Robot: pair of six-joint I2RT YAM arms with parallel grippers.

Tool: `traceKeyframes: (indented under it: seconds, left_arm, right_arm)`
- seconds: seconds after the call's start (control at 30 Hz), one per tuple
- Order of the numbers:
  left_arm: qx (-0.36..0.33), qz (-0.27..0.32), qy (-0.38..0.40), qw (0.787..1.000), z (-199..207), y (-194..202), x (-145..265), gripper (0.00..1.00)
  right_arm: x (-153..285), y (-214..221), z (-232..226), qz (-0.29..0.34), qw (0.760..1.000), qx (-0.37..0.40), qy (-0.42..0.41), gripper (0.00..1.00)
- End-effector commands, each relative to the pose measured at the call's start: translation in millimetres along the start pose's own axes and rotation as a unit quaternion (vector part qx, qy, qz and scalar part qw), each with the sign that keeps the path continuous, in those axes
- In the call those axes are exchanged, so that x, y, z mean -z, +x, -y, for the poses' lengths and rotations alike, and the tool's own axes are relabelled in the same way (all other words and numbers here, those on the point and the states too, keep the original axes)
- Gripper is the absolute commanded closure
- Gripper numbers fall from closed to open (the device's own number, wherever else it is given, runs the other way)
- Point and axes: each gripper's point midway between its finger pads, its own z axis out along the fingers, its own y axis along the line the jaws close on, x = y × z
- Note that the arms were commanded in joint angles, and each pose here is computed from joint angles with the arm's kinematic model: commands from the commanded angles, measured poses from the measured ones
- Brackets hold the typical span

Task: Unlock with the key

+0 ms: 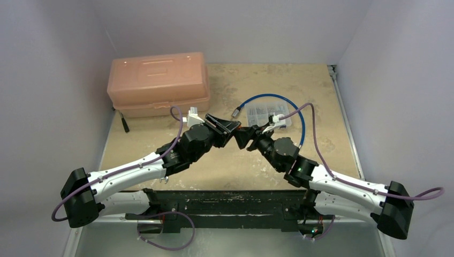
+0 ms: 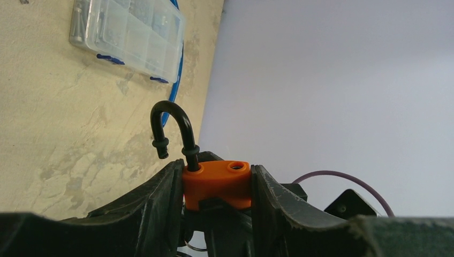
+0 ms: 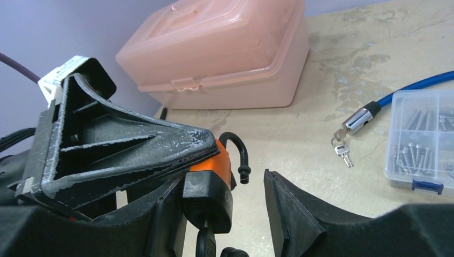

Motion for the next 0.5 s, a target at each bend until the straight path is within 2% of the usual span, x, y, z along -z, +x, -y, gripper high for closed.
traceKeyframes:
  seconds: [0.0,0.1,0.23,0.3,0.4,0.43,0.47]
  left_arm:
    - [0.034,-0.007,0.068,0.997,44.4,-0.8,10.0,1.0]
    - [0.033,-0.007,0.067,0.997,44.4,-1.1,10.8,1.0]
    - [0.029,-0.004,0.061,0.998,40.0,-2.5,11.6,1.0]
    - [0.028,-0.003,0.06,0.998,38.6,-3.0,12.6,1.0]
    - [0.02,-0.008,0.063,0.998,38.1,-1.7,13.4,1.0]
    - [0.015,-0.01,0.064,0.998,38.4,-1.0,13.5,0.99]
    - [0.009,-0.011,0.063,0.998,37.4,-0.5,13.9,0.93]
  right_arm:
    - [-7.6,-17.2,-14.4,0.032,0.999,-0.016,-0.016,0.43]
    - [-9.2,-18.8,-13.9,0.036,0.999,-0.014,-0.011,0.51]
    - [-8.2,-20.4,-13.5,0.037,0.999,-0.011,-0.011,0.79]
    - [-7.6,-19.7,-13.2,0.035,0.999,-0.011,-0.01,0.89]
    - [-6.1,-18.2,-14.1,0.027,1.0,-0.012,-0.011,1.0]
    - [-5.2,-18.6,-14.6,0.025,1.0,-0.012,-0.012,1.0]
    - [-3.8,-19.3,-15.4,0.023,1.0,-0.013,-0.014,1.0]
